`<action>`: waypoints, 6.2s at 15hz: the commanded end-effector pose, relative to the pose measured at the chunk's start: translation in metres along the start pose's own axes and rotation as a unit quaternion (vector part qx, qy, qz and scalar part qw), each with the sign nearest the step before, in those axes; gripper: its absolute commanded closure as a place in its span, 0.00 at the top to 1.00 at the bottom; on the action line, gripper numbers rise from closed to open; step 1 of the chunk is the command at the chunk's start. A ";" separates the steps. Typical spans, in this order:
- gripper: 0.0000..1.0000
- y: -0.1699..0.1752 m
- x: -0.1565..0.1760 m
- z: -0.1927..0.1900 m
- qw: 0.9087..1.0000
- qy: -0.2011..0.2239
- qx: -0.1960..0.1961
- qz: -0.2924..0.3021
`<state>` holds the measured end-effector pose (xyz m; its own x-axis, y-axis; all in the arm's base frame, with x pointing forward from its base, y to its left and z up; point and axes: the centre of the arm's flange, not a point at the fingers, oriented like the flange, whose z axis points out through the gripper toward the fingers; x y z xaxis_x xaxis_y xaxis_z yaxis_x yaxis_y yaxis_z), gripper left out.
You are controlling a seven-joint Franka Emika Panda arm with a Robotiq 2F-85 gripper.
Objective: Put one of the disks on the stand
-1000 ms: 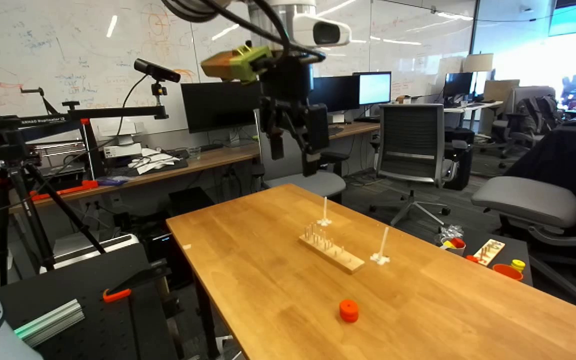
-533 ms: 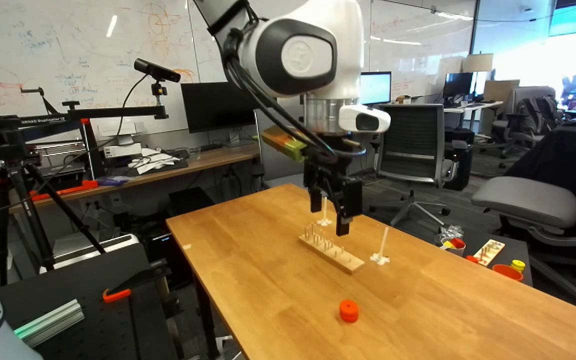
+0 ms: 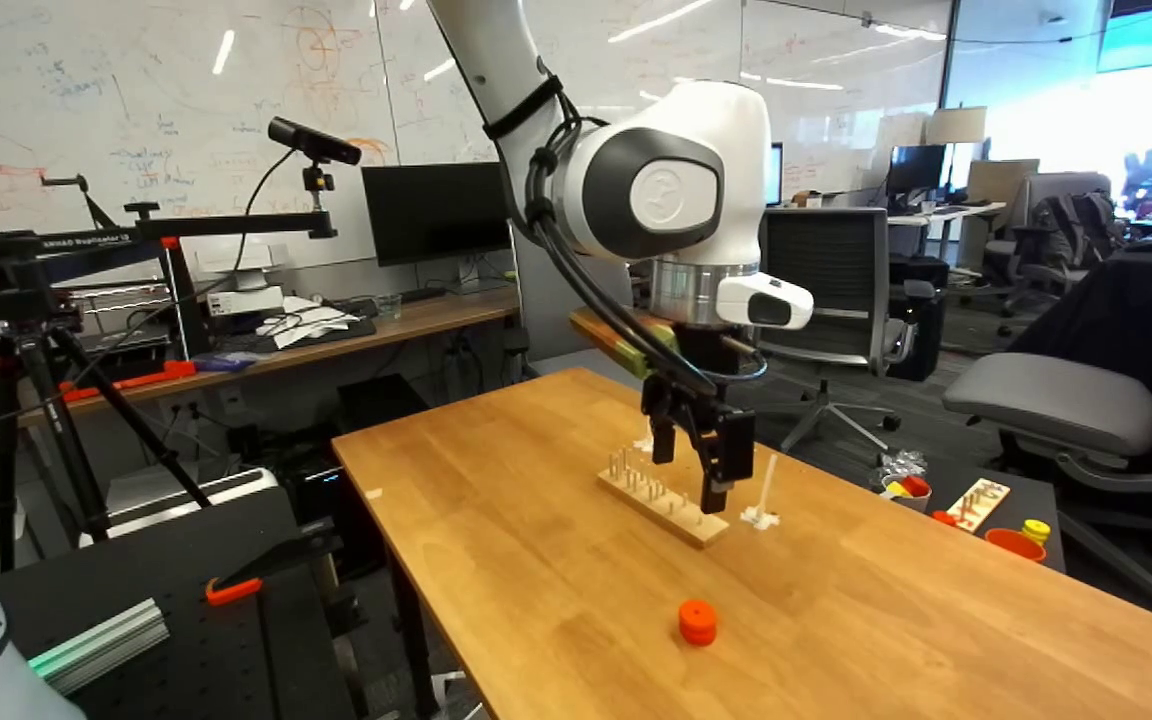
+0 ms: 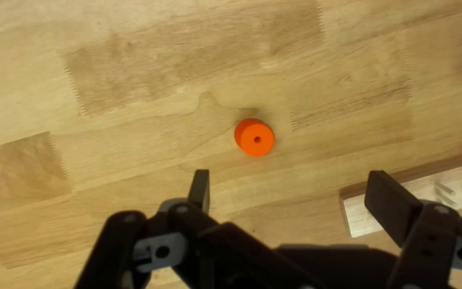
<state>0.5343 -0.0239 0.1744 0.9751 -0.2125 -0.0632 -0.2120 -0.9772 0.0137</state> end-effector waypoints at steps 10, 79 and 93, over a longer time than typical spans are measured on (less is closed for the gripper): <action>1.00 0.013 0.005 0.066 1.000 -0.002 -0.014 0.019; 0.17 -0.083 0.083 0.073 0.997 0.071 0.037 0.000; 0.17 -0.172 0.092 0.126 0.997 0.026 0.053 -0.052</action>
<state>0.6324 0.1140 0.0529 0.9920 -0.1260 0.0059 -0.1248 -0.9873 -0.0986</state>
